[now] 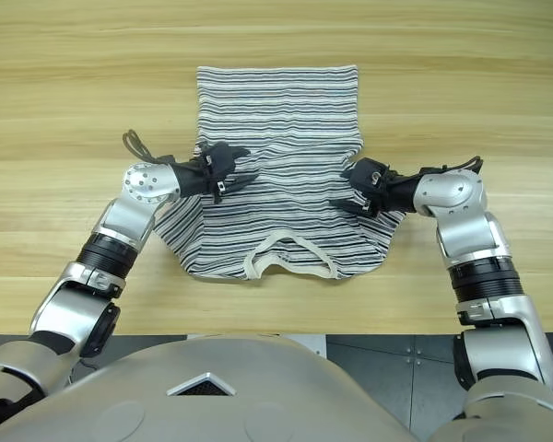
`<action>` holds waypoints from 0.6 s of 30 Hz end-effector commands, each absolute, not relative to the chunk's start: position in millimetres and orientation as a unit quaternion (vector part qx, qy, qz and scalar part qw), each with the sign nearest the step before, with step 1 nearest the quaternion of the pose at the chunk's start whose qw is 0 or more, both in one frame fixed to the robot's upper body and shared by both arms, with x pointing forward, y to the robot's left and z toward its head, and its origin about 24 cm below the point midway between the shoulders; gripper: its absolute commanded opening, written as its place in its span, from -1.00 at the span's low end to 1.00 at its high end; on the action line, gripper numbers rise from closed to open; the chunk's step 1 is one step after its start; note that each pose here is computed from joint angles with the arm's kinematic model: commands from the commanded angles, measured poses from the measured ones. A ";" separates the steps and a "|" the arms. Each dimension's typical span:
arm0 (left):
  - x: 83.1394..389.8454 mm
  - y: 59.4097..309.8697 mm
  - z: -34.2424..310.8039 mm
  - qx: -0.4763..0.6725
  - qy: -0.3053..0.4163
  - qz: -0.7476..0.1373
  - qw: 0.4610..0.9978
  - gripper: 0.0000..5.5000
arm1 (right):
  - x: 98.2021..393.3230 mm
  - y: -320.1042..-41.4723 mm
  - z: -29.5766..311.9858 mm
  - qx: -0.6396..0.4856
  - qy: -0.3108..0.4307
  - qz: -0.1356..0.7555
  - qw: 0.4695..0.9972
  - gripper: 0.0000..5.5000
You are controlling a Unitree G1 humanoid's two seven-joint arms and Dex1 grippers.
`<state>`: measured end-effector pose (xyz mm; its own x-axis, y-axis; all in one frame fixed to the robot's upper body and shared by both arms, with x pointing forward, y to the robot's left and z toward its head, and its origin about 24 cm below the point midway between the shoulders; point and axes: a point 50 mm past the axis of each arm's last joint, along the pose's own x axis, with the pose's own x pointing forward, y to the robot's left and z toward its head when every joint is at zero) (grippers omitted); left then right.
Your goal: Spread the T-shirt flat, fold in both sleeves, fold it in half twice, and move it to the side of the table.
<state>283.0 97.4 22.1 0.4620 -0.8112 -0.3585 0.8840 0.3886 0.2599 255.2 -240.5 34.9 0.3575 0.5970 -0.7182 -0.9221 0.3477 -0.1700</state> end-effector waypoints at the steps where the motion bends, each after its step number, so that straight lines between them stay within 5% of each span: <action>1: 285.0 99.3 37.4 0.178 0.066 -0.509 0.839 -0.15 | 227.3 -275.5 12.2 -0.276 0.391 0.488 0.730 0.02; 6: 275.7 104.2 38.1 0.167 0.074 -0.526 0.831 -0.15 | 225.8 -274.0 15.1 -0.259 0.377 0.501 0.735 0.02; 13: 243.6 104.4 27.1 0.167 0.115 -0.584 0.786 -0.15 | 247.9 -205.7 70.2 -0.099 0.152 0.532 0.827 0.02; 18: 225.7 108.3 22.2 0.146 0.130 -0.570 0.798 -0.15 | 267.6 -196.2 105.6 -0.031 0.047 0.456 0.888 0.02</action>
<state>232.8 105.1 22.6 0.2917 -0.8794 -0.3764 0.9564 0.2743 0.1003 258.0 -197.2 88.5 0.5144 0.8356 -0.1929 -0.8501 0.5264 0.0131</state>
